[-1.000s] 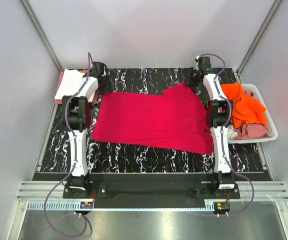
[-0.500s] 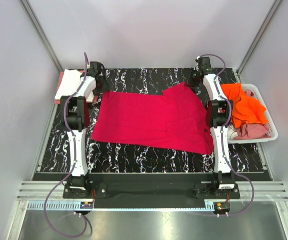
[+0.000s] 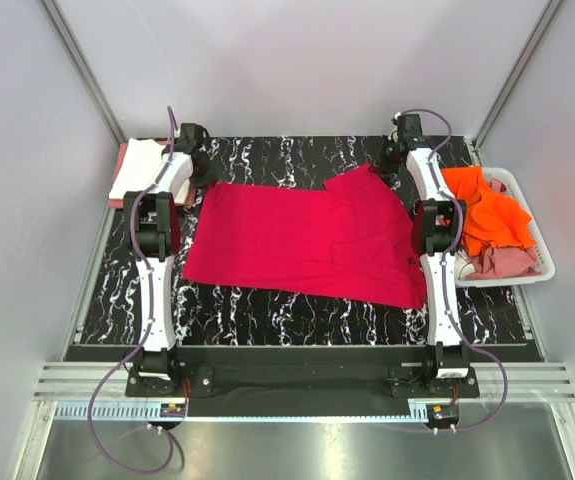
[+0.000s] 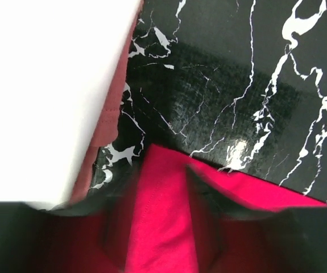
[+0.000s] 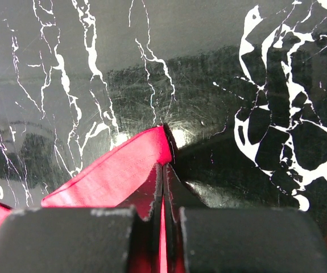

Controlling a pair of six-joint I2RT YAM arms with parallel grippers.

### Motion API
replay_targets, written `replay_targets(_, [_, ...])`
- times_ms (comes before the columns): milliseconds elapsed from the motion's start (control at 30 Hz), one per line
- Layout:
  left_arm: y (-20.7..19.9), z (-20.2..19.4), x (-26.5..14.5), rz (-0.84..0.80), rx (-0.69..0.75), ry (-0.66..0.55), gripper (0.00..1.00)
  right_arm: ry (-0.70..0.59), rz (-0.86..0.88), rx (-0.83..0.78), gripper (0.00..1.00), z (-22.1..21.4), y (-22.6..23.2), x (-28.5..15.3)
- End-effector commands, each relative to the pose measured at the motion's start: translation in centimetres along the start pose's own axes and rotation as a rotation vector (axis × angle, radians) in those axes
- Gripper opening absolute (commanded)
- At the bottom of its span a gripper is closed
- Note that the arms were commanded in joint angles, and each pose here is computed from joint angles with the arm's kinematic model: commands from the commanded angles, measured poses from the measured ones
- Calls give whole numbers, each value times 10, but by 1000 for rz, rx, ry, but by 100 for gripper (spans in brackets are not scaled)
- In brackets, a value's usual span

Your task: Fold and stack the t-shirts

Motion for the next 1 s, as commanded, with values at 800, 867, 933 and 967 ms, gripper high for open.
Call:
replay_targets(800, [-8,40,-84,-189,67,-104,0,-188,-2,-104,0,27,40,-146])
replay_targets(867, [-1,36,-87,-147,74,-107,0,-212,-29,-95,0,24,39,-154])
replay_targets(933, [1,33,-90,-143,83,-107,0,-205,-51,-90,0,11,36,-166])
replay_targets(967, [11,37,-95,-135,71,-117,0,-215,-45,-96,0,8,36,-170])
Point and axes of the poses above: each gripper's point midway between its finger pads, its own x axis out along the fingers, its own y axis along the line the jaws close on, z = x × y, the point moved 6 cm from there along -x, back along the fingers, and after that the axes turned 2 degrees about -x, right-handed, at the moved point
